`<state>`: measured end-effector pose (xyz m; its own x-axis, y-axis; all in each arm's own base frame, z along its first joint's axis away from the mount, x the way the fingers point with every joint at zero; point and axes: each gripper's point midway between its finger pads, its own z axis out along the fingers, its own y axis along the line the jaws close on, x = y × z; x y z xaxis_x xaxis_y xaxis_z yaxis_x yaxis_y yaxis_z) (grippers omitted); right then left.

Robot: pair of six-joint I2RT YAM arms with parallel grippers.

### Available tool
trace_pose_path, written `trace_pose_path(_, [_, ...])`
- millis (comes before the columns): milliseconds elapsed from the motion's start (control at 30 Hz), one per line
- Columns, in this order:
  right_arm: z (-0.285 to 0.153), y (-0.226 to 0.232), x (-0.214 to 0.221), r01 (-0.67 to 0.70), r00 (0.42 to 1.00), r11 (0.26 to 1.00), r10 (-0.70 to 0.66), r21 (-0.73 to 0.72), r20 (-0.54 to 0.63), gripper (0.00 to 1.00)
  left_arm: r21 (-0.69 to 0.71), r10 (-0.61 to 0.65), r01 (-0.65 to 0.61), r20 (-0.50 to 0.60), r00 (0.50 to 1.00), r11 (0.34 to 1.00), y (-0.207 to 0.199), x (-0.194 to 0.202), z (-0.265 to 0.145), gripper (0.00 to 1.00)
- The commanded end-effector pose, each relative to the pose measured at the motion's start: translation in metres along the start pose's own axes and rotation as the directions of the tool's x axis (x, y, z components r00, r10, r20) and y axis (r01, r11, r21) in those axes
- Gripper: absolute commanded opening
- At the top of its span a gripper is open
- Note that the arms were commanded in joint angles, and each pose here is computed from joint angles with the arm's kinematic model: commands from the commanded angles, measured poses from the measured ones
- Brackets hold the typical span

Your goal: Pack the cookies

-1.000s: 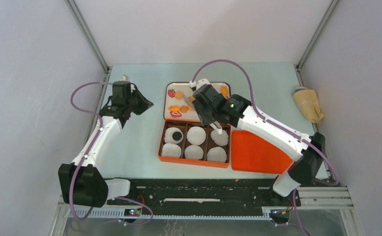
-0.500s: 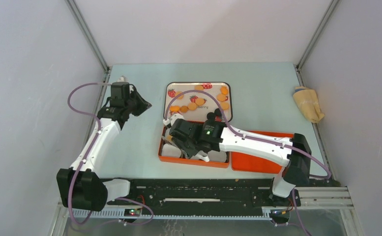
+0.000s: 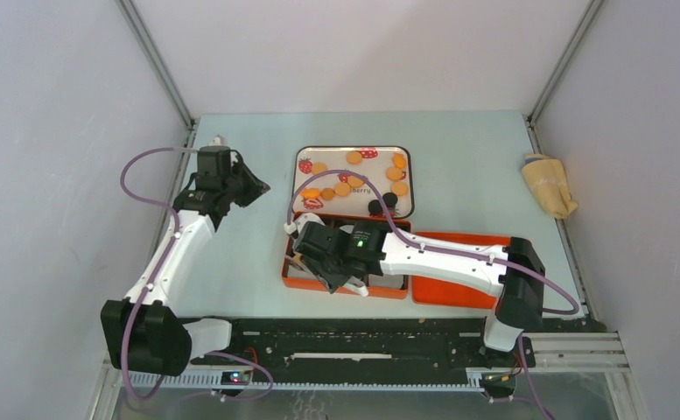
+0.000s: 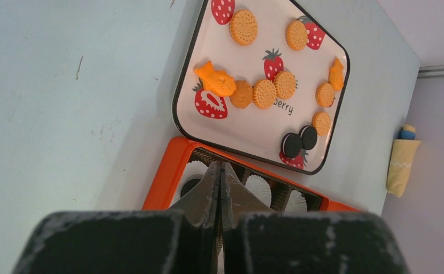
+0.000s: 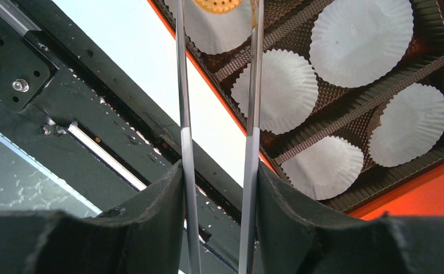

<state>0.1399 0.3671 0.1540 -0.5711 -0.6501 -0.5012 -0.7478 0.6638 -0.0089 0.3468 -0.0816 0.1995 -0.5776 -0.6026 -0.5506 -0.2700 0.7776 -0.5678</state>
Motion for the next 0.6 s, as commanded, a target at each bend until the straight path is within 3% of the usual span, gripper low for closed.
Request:
trace_pose_path(0, [-0.007, 0.003, -0.009, -0.024, 0.999, 1.000, 0.023, 0.014, 0.039, 0.52, 0.038, 0.022, -0.024, 0.055, 0.998, 0.999, -0.013, -0.017, -0.014, 0.04])
trace_pose_path(133, [-0.007, 0.001, -0.009, -0.020, 0.999, 0.999, 0.019, 0.025, 0.036, 0.59, 0.040, 0.029, -0.031, 0.048, 0.998, 0.999, -0.013, -0.016, -0.014, 0.05])
trace_pose_path(333, [-0.014, -0.004, -0.016, -0.031, 0.997, 0.998, 0.028, 0.046, 0.070, 0.57, 0.038, 0.033, -0.034, 0.042, 0.999, 0.999, -0.013, -0.015, -0.014, 0.06])
trace_pose_path(567, [-0.042, -0.058, -0.051, -0.129, 0.976, 0.978, 0.096, 0.165, 0.194, 0.55, 0.062, 0.031, -0.034, 0.041, 0.999, 0.998, -0.020, -0.017, -0.015, 0.05])
